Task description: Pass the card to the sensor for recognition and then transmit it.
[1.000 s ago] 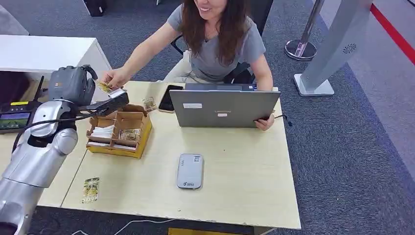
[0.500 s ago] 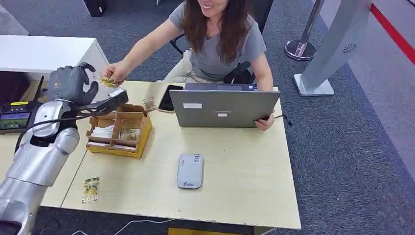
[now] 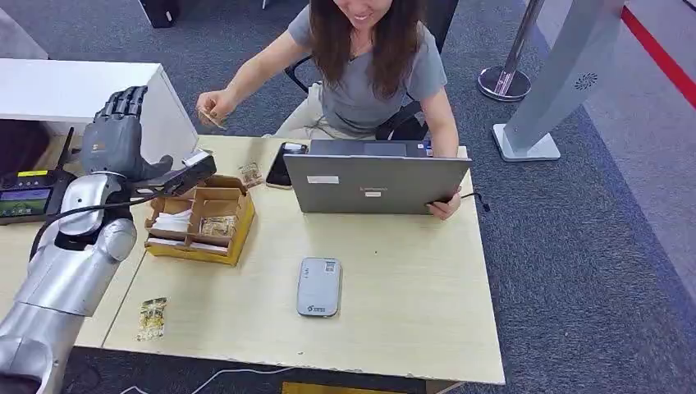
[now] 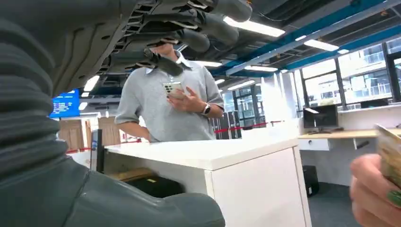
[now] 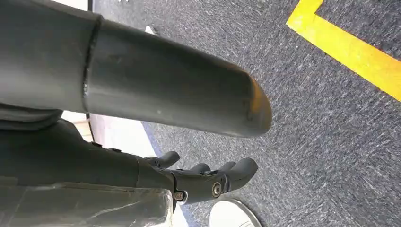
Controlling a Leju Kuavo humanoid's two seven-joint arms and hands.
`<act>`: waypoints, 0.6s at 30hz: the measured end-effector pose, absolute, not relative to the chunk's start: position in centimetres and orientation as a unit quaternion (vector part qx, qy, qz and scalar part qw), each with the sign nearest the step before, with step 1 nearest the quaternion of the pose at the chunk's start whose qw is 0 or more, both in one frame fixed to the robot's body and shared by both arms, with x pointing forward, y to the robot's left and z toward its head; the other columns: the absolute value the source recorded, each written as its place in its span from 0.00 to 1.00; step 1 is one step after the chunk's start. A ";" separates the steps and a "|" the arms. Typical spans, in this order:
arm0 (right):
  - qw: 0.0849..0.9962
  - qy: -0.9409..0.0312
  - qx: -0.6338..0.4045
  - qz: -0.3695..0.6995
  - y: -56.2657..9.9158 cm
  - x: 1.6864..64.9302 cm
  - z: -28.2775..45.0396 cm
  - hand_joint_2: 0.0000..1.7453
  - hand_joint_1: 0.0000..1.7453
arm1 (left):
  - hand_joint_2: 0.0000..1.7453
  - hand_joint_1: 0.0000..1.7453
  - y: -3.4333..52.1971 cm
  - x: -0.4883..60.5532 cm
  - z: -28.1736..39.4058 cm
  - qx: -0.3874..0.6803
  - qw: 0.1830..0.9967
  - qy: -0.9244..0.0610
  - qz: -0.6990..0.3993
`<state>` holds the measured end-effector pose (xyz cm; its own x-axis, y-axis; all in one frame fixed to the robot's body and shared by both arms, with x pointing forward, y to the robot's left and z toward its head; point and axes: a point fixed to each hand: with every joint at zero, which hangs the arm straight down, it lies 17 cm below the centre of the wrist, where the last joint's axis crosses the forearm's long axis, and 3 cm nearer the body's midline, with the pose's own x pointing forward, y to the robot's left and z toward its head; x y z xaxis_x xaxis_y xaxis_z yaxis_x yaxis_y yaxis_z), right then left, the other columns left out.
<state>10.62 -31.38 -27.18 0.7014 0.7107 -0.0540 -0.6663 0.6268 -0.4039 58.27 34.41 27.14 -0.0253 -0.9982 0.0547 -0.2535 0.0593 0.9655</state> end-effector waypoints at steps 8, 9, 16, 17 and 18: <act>0.901 -0.057 -0.205 0.379 -31.5 10.7 -27.1 0.00 0.00 | 1.00 0.00 34.4 57.6 27.2 0.539 0.430 -0.600 -0.406; 0.900 -0.058 -0.206 0.379 -31.5 10.7 -27.1 0.00 0.00 | 1.00 0.00 34.4 57.2 27.3 0.539 0.424 -0.610 -0.396; 0.904 -0.060 -0.213 0.367 -32.2 10.9 -27.1 0.00 0.00 | 1.00 0.00 34.6 54.6 28.2 0.525 0.403 -0.659 -0.357; 0.905 -0.060 -0.213 0.363 -32.3 11.0 -27.0 0.00 0.00 | 1.00 0.00 34.5 54.7 28.5 0.525 0.401 -0.661 -0.357; 0.905 -0.059 -0.215 0.362 -32.5 11.0 -27.0 0.00 0.00 | 1.00 0.00 34.5 54.7 28.7 0.525 0.399 -0.662 -0.356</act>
<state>11.01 -32.52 -27.03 0.7308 0.6809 -0.0478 -0.6299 0.6458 -0.4315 54.72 34.51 28.65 -0.1300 -0.9793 0.1550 -0.4108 0.1955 0.8905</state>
